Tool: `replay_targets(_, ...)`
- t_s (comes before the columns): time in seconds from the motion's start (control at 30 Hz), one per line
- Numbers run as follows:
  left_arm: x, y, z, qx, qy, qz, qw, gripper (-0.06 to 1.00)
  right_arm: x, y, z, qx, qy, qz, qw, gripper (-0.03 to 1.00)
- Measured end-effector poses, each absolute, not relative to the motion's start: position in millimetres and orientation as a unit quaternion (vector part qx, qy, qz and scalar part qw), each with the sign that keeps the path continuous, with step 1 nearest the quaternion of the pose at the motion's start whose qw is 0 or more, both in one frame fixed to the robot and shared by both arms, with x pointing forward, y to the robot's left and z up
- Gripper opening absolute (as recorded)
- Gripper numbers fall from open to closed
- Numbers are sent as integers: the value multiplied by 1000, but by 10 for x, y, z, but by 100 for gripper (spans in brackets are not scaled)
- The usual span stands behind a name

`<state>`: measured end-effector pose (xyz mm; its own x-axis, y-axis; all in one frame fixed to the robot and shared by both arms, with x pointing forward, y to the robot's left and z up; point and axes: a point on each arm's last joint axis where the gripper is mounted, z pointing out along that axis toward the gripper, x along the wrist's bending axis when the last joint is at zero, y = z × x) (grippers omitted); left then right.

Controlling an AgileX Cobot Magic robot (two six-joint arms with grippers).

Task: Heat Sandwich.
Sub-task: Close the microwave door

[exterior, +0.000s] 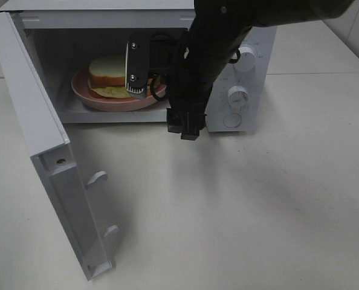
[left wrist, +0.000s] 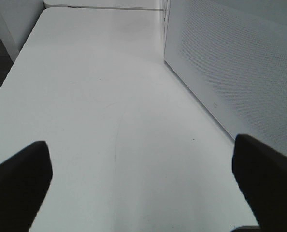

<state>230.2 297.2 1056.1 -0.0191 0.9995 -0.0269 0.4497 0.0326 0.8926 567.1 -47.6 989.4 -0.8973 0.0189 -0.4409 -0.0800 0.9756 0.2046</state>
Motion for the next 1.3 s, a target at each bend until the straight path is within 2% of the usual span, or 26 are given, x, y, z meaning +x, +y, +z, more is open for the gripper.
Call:
replay_targets(0.67, 2302, 2972, 10561, 591, 613, 366, 375, 96, 4936, -1038, 10066, 84, 954, 166, 233, 76)
replay_targets(1.3, 2302, 2972, 10561, 591, 613, 366, 375, 96, 4331, -1526, 10185, 272, 917, 211, 200, 76)
